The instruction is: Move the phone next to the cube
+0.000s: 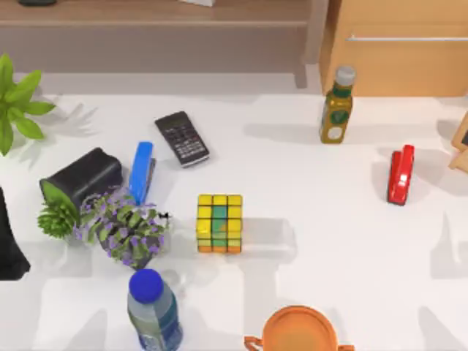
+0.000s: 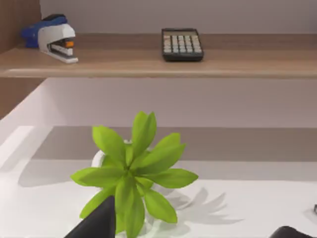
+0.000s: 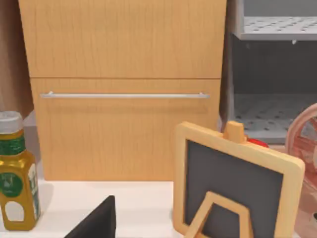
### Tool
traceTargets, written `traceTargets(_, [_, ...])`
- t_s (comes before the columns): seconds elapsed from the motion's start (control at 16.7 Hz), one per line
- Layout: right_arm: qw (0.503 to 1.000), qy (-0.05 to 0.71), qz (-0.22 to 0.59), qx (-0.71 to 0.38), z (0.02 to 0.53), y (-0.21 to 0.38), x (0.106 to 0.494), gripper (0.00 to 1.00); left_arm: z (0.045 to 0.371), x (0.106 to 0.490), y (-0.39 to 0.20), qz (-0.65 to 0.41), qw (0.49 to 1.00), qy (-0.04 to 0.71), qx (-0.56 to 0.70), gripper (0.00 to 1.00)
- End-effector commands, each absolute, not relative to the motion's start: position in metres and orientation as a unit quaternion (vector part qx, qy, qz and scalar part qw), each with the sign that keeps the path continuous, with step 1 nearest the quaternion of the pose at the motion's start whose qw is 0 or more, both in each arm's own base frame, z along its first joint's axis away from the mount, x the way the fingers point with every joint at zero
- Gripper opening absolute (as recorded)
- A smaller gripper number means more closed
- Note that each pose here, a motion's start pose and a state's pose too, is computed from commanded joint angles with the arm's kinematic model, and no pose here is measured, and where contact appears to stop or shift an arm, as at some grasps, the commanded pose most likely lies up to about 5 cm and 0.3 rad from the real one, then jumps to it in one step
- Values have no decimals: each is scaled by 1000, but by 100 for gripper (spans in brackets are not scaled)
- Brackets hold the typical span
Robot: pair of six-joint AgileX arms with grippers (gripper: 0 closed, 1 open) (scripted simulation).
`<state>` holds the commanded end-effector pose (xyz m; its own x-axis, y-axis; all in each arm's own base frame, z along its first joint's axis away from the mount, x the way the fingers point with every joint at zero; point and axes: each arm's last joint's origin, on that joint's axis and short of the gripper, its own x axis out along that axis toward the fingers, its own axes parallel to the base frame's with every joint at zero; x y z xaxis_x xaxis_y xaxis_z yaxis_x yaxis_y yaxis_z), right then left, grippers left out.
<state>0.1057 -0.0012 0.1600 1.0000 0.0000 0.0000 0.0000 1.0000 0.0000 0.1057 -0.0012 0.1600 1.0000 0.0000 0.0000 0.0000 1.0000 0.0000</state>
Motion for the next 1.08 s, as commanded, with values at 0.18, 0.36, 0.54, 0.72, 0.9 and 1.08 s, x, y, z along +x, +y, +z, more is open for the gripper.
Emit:
traceTargets(0.18, [1000,6,-2,-5,161,-2,106,100,160,106,-1,0,1000,0,0,100])
traceTargets(0.36, [997,56,-19,-42,168,-6,109,100,160,106,-1,0,1000,0,0,100])
traceTargets(0.54, [983,153,-36,-99,178,-14,117,100,160,106,-1,0,1000,0,0,100])
traceTargets(0.72, [946,283,-37,-155,186,-27,133,100,160,106,-1,0,1000,0,0,100])
traceTargets(0.9, [887,419,-9,-192,187,-46,156,100,160,106,-1,0,1000,0,0,100])
traceTargets(1.08, [818,536,44,-203,179,-70,179,100,160,106,-1,0,1000,0,0,100])
